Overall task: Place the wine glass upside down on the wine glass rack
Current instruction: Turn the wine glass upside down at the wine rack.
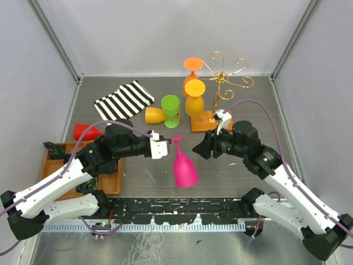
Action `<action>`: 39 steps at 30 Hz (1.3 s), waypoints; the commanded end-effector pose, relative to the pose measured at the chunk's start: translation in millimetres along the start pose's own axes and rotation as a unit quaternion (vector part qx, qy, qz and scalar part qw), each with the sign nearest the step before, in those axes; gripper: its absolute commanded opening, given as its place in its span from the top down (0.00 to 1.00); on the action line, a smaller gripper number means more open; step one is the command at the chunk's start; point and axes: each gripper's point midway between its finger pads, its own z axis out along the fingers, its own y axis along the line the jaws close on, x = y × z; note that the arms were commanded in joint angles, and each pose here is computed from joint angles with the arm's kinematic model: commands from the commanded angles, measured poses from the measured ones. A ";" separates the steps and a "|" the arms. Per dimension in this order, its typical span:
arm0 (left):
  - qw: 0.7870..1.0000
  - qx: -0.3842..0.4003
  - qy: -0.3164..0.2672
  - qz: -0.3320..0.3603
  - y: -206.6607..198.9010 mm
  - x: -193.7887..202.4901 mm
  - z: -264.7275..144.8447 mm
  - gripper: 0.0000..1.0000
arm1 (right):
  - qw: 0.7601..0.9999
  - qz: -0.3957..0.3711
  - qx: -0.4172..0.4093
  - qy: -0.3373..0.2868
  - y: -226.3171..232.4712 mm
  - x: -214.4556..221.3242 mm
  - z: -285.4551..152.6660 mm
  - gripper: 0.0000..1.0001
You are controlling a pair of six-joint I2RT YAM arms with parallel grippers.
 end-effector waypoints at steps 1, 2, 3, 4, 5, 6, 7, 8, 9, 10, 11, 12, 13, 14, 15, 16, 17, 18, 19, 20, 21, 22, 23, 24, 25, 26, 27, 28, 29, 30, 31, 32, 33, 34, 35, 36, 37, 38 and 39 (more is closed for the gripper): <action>0.999 -0.025 -0.016 0.014 17.5 -20.1 -3.7 1.00 | 0.993 0.107 0.041 0.037 -4.9 10.1 4.8 0.42; 0.999 -0.026 -0.015 0.013 17.9 -19.9 -3.1 1.00 | 0.990 0.127 0.049 0.036 -6.4 10.1 6.5 0.37; 0.999 -0.027 -0.014 0.013 18.6 -19.9 -2.8 1.00 | 0.989 0.138 0.046 0.037 -4.3 9.2 8.1 0.32; 0.999 -0.028 -0.013 0.014 19.1 -19.3 -1.8 1.00 | 0.990 0.135 0.034 0.034 -0.6 6.1 9.6 0.27; 0.999 -0.029 -0.011 0.014 19.8 -18.4 -1.5 1.00 | 0.991 0.126 0.028 0.028 0.9 2.1 10.9 0.22; 0.999 -0.030 -0.011 0.014 19.9 -18.3 -0.8 1.00 | 0.992 0.123 0.031 0.024 -0.3 0.3 10.9 0.19; 0.999 -0.031 -0.009 0.015 21.2 -17.8 -0.2 1.00 | 0.992 0.118 0.033 0.018 -1.5 -1.7 10.9 0.18; 0.999 -0.032 -0.007 0.015 21.5 -17.2 0.6 1.00 | 0.993 0.110 0.045 0.007 -6.4 -4.7 10.1 0.18; 0.999 -0.031 -0.006 0.014 21.5 -16.2 1.6 1.00 | 0.993 0.101 0.055 -0.002 -10.2 -7.2 8.1 0.18; 0.999 -0.030 -0.006 0.014 21.6 -16.6 2.6 1.00 | 0.994 0.088 0.060 -0.012 -12.4 -9.7 4.9 0.20; 0.999 -0.030 -0.005 0.014 21.9 -16.4 3.4 1.00 | 0.994 0.077 0.069 -0.024 -15.5 -13.0 1.0 0.21; 0.999 -0.030 -0.004 0.013 22.6 -16.0 4.7 1.00 | 0.994 0.069 0.076 -0.036 -17.8 -15.9 -3.1 0.21; 0.999 -0.030 -0.003 0.012 23.4 -16.2 6.0 1.00 | 0.994 0.057 0.077 -0.049 -17.9 -19.5 -7.3 0.22; 0.999 -0.030 -0.003 0.012 24.0 -15.8 8.2 1.00 | 0.994 0.049 0.075 -0.061 -17.2 -22.8 -10.6 0.24; 0.999 -0.031 -0.004 0.010 25.1 -16.7 10.4 1.00 | 0.994 0.043 0.068 -0.074 -14.2 -26.4 -13.7 0.25; 1.000 -0.030 -0.004 0.008 25.9 -17.6 12.7 1.00 | 0.994 0.036 0.053 -0.086 -8.4 -30.6 -16.3 0.28; 1.000 -0.029 -0.005 0.006 26.4 -19.0 15.2 1.00 | 0.994 0.029 0.033 -0.100 -0.3 -35.7 -20.0 0.30; 1.000 -0.028 -0.006 0.006 27.2 -21.1 17.2 1.00 | 0.994 0.026 0.015 -0.109 5.9 -38.3 -21.0 0.33; 1.000 -0.028 -0.007 0.006 29.3 -23.4 19.7 1.00 | 0.993 0.022 -0.001 -0.115 11.7 -40.3 -21.4 0.36; 1.000 -0.027 -0.007 0.006 29.9 -25.0 22.5 1.00 | 0.993 0.019 -0.018 -0.117 16.9 -40.7 -20.9 0.39; 1.000 -0.029 -0.007 0.007 31.6 -26.3 25.3 1.00 | 0.993 0.014 -0.032 -0.116 21.6 -40.8 -20.0 0.41; 1.000 -0.027 -0.006 0.007 31.3 -27.6 29.3 1.00 | 0.992 0.008 -0.045 -0.115 25.6 -40.6 -19.2 0.42; 1.000 -0.026 -0.006 0.009 31.8 -29.2 31.9 1.00 | 0.992 0.002 -0.056 -0.114 29.2 -40.7 -18.3 0.43; 1.000 -0.024 -0.007 0.011 31.6 -31.1 34.4 1.00 | 0.991 -0.002 -0.064 -0.115 31.2 -40.9 -17.5 0.43; 1.000 -0.023 -0.008 0.013 31.7 -33.3 36.7 1.00 | 0.991 -0.005 -0.068 -0.115 31.9 -40.8 -16.2 0.43; 1.000 -0.022 -0.007 0.014 31.1 -33.6 39.4 1.00 | 0.991 -0.008 -0.074 -0.114 33.8 -40.5 -15.2 0.43; 1.000 -0.021 -0.009 0.016 31.5 -35.7 41.0 1.00 | 0.990 -0.011 -0.081 -0.113 35.4 -40.3 -13.9 0.43; 1.000 -0.021 -0.010 0.018 31.9 -37.3 42.8 1.00 | 0.990 -0.012 -0.086 -0.113 36.6 -40.5 -12.1 0.44; 1.000 -0.021 -0.012 0.020 31.9 -39.6 44.0 1.00 | 0.990 -0.012 -0.089 -0.110 36.8 -39.6 -9.7 0.46; 0.999 -0.021 -0.012 0.021 32.1 -40.5 45.5 1.00 | 0.990 -0.012 -0.092 -0.108 36.9 -38.8 -7.5 0.47; 0.999 -0.020 -0.014 0.023 31.8 -41.9 47.0 1.00 | 0.990 -0.012 -0.093 -0.106 36.3 -37.8 -5.1 0.48; 0.999 -0.019 -0.015 0.025 31.5 -43.3 48.4 1.00 | 0.990 -0.011 -0.094 -0.105 35.7 -37.7 -3.2 0.49; 0.999 -0.018 -0.016 0.026 31.3 -44.9 49.6 1.00 | 0.990 -0.010 -0.093 -0.104 34.5 -36.7 -0.7 0.51; 0.999 -0.018 -0.016 0.027 31.1 -45.9 50.7 1.00 | 0.990 -0.010 -0.092 -0.103 33.7 -36.5 1.0 0.52; 0.999 -0.017 -0.016 0.029 31.0 -47.0 51.7 1.00 | 0.991 -0.010 -0.092 -0.102 32.9 -36.1 2.5 0.52; 0.999 -0.016 -0.016 0.030 30.4 -47.3 53.0 1.00 | 0.991 -0.010 -0.091 -0.101 32.3 -35.8 3.6 0.53; 0.999 -0.015 -0.016 0.031 29.5 -48.1 54.0 1.00 | 0.991 -0.011 -0.091 -0.101 31.9 -35.6 4.6 0.54; 0.999 -0.014 -0.015 0.032 29.0 -48.0 54.8 1.00 | 0.991 -0.011 -0.091 -0.100 31.4 -35.1 5.8 0.56; 0.999 -0.015 -0.015 0.033 29.2 -48.2 55.2 1.00 | 0.991 -0.010 -0.091 -0.099 31.2 -34.5 6.5 0.58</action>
